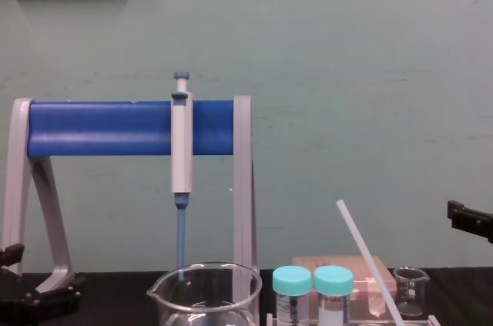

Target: Pick up the stirring rod with one hand, then place it down.

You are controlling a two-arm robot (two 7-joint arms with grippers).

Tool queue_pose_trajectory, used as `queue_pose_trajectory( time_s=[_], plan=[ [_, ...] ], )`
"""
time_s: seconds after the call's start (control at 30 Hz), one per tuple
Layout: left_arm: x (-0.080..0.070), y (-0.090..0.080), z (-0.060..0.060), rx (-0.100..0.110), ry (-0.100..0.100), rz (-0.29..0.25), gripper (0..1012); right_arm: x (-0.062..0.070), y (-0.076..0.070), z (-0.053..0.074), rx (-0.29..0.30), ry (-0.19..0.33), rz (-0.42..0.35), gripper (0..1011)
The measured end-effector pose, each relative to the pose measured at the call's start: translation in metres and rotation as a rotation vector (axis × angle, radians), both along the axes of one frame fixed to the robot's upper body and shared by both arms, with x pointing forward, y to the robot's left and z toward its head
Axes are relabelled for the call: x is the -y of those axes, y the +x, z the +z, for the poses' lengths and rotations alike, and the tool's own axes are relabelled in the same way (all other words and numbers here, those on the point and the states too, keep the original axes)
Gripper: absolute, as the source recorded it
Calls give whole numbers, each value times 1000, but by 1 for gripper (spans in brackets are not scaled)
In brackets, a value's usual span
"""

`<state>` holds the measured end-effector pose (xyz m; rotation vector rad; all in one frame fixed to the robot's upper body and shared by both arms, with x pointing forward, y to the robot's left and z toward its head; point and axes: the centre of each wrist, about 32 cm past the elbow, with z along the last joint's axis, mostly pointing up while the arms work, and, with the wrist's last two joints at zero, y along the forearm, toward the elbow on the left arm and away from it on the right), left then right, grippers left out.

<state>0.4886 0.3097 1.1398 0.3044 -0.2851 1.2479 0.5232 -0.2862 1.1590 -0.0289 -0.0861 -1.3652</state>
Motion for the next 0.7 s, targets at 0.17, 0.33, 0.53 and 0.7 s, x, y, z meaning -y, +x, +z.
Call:
queue_pose_trajectory(
  time_s=[0.17,0.33,0.53,0.7],
  plan=[
    [0,0,0,0,0,0,1000,0,0,0,1,0,1,1003],
    [0,0,0,0,0,0,1000,0,0,0,2,0,1,1003],
    [0,0,0,0,0,0,1000,0,0,0,2,1,2,1003],
    [0,0,0,0,0,0,1000,0,0,0,2,1,2,1003]
  ],
)
